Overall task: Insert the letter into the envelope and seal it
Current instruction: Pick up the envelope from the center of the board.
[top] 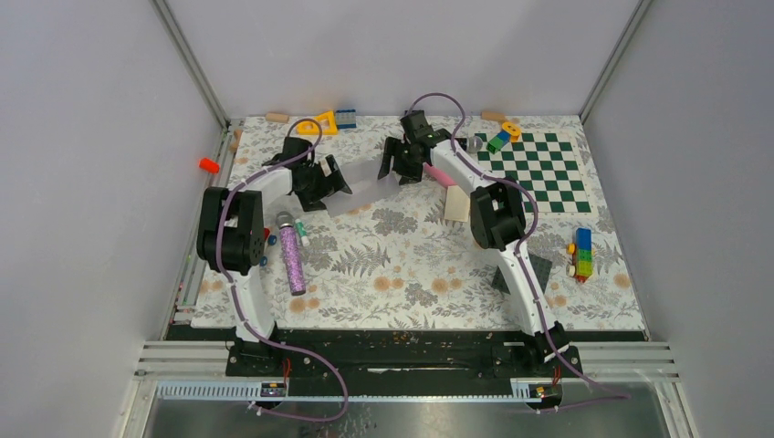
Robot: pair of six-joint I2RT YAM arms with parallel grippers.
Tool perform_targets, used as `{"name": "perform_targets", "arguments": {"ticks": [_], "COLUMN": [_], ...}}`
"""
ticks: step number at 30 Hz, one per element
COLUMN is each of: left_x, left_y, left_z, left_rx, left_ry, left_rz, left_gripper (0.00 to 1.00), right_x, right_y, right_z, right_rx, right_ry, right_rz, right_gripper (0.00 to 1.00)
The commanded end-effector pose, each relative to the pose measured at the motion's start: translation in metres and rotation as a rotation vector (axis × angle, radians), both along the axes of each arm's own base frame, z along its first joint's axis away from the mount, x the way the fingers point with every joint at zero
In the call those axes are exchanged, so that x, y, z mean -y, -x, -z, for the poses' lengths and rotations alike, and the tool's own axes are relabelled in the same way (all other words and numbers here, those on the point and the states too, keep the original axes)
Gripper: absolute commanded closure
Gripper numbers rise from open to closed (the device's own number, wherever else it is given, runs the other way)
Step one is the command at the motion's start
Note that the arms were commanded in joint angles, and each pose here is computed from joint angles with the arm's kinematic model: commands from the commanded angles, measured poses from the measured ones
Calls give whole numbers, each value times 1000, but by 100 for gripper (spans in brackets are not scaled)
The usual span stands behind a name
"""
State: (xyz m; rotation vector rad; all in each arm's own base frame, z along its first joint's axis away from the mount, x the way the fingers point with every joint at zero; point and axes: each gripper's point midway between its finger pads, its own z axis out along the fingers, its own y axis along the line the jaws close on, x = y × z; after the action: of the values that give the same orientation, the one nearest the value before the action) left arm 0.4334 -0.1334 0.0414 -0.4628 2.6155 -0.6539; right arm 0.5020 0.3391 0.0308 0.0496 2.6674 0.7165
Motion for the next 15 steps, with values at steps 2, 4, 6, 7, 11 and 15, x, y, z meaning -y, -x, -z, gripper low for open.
{"name": "perform_targets", "arguments": {"ticks": [2, 4, 6, 7, 11, 15], "left_x": [14, 14, 16, 16, 17, 20], "left_y": [-1, -1, -2, -1, -1, -2], "left_z": [-18, -19, -23, -25, -34, -43], "left_rx": [58, 69, 89, 95, 143, 191], "left_ry": [106, 120, 139, 143, 182, 221], "left_rz": [31, 33, 38, 39, 46, 62], "left_gripper": [1, 1, 1, 1, 1, 1], "right_x": [-13, -13, -14, -13, -13, -14], "right_y": [7, 7, 7, 7, 7, 8], "right_z": [-2, -2, -3, -2, -3, -2], "right_rx": [-23, -24, -24, -23, -25, -29], "right_ry": [-31, -33, -35, -35, -37, -42], "right_rz": [-20, -22, -23, -25, -26, -29], "right_gripper": [24, 24, 24, 24, 24, 24]}}
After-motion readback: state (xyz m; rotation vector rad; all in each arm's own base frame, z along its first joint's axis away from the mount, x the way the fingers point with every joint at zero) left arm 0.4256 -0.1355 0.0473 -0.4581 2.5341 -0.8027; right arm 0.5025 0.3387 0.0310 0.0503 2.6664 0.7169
